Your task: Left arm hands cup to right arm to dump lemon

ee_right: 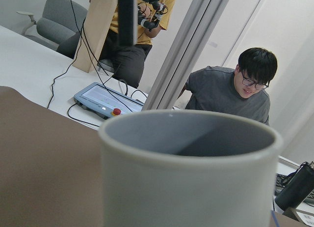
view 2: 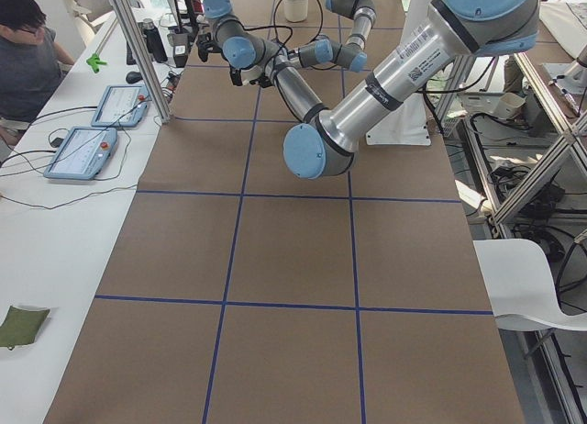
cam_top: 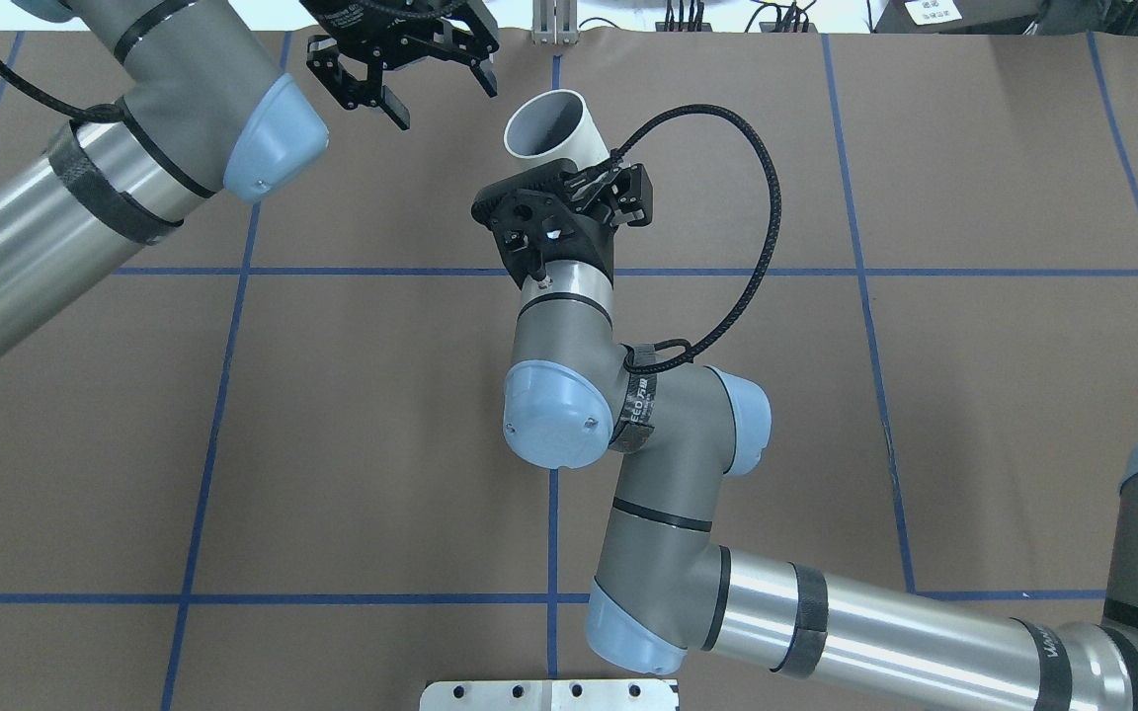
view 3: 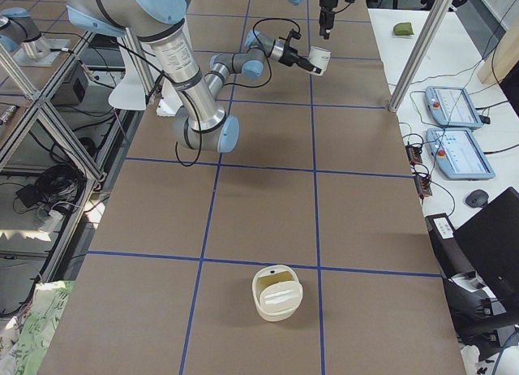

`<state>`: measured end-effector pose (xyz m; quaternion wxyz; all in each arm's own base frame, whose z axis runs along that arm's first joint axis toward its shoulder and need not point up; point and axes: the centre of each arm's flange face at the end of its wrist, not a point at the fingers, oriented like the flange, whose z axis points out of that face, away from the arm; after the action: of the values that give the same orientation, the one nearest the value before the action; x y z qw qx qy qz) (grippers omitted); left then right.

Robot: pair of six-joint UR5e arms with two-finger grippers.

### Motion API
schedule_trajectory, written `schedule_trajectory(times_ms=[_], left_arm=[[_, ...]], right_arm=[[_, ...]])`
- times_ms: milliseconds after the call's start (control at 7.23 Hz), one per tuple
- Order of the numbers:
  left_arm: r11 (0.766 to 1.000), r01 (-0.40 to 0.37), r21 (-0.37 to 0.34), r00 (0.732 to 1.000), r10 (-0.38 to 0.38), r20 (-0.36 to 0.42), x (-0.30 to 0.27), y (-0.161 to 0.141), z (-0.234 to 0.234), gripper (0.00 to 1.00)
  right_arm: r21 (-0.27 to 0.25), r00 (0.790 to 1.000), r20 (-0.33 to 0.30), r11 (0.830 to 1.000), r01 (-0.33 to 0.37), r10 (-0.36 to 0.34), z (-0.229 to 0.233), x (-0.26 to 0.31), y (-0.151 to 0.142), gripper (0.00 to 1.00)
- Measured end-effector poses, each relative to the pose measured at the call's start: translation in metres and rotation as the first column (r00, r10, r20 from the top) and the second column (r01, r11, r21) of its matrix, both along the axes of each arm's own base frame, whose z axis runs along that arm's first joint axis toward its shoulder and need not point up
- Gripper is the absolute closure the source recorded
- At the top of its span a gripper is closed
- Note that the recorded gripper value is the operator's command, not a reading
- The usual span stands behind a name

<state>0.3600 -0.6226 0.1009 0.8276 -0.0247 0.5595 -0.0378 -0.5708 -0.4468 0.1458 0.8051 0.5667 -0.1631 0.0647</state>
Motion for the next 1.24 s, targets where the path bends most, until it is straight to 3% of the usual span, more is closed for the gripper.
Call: schedule_trajectory(times_ms=[830,1245], left_arm=[[0.998,-0.062,0.0,0.998,0.062,-0.014,0.031,0.017,-0.01,0.21],[0.997,-0.073,-0.011,0.997,0.073,-0.013,0.04,0.01,-0.018,0.39]], right_arm=[[-0.003,1.0,0.022,1.0,-0.011,0.011,0.001,0.0,0.001,0.79],[-0.001,1.0,0.022,1.0,-0.011,0.011,0.0,-0.001,0.002,0.79]])
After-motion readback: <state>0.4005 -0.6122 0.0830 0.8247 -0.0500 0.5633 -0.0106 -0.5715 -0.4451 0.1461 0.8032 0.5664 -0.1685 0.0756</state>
